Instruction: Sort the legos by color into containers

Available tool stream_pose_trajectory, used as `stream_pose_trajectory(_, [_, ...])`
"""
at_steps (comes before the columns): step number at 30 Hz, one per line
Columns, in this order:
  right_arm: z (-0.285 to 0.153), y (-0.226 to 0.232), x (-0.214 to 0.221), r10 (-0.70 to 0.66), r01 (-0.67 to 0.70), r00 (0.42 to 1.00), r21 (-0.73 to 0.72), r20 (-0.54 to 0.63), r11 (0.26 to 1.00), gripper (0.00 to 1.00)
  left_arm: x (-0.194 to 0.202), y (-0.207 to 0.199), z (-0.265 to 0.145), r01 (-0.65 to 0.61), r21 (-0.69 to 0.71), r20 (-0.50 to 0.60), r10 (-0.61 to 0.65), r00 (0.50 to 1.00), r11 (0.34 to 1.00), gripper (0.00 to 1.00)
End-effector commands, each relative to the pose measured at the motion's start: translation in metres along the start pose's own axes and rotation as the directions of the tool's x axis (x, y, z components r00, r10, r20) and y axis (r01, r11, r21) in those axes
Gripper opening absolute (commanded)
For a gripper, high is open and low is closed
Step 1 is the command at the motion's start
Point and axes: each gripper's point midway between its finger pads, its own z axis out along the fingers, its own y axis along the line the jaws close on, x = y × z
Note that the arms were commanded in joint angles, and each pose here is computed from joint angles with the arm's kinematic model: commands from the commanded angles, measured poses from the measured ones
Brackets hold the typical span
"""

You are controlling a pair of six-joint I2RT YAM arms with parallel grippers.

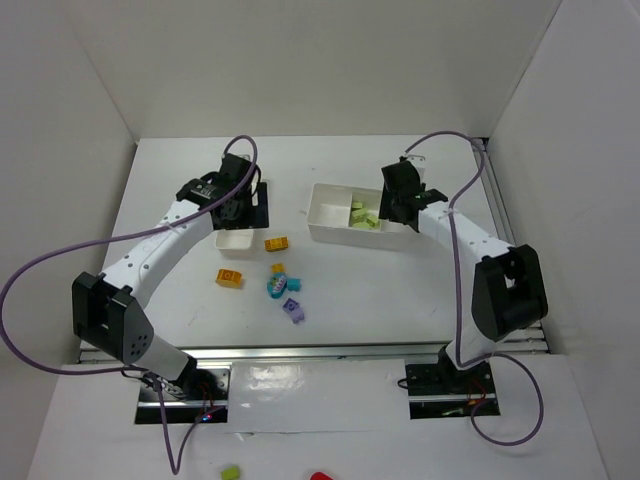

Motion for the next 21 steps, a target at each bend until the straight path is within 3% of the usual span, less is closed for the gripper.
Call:
stream_pose_trajectory(1, [-0.001,-0.004,-0.025,0.026,-0.027,0.998,0.018,0.052,0.999,0.64,-0.002,-0.004,0.003,-0.028,0.012,0.001,0.028,1.000,1.000,0.97])
stream_pose_trajectory(3, [-0.003,-0.002,-0.030,0.031,-0.031,0.998,0.013,0.062,0.999,0.71,-0.002,-0.004,0.003,-0.028,0.012,0.001,0.028,1.000,1.000,0.97])
stream_pose_trajectory(7, [-0.025,0.010,-0.042,0.036,-0.032,0.993,-0.042,0.108,0.999,0.73,-0.006,-0.003,0.001,-0.035,0.006,0.013,0.035,0.999,0.999,0.97])
stream_pose_trajectory(11, [-0.067,0.048,-0.036,-0.042,0.074,0.986,-0.197,0.161,0.978,0.64,-0.013,0.001,-0.002,-0.031,-0.016,0.034,0.032,0.999,0.999,0.97])
stream_pose_trajectory(13, [-0.093,0.085,-0.019,-0.124,0.180,0.977,-0.366,0.172,0.913,0.64,-0.017,0.008,-0.003,-0.020,-0.036,0.039,0.021,0.999,0.999,0.97])
stream_pose_trajectory(15, [-0.121,0.132,0.022,-0.257,0.313,0.950,-0.518,0.178,0.796,0.69,-0.020,0.014,-0.004,-0.008,-0.052,0.044,0.011,0.999,0.999,0.97])
stream_pose_trajectory(17, [-0.139,0.163,0.070,-0.372,0.399,0.912,-0.581,0.173,0.709,0.77,-0.026,0.018,-0.008,0.008,-0.054,0.060,-0.005,0.998,0.999,0.97])
stream_pose_trajectory(21, [-0.142,0.195,0.128,-0.496,0.463,0.857,-0.635,0.142,0.619,0.81,-0.030,0.029,-0.012,0.064,-0.052,0.063,-0.061,0.996,0.997,0.97])
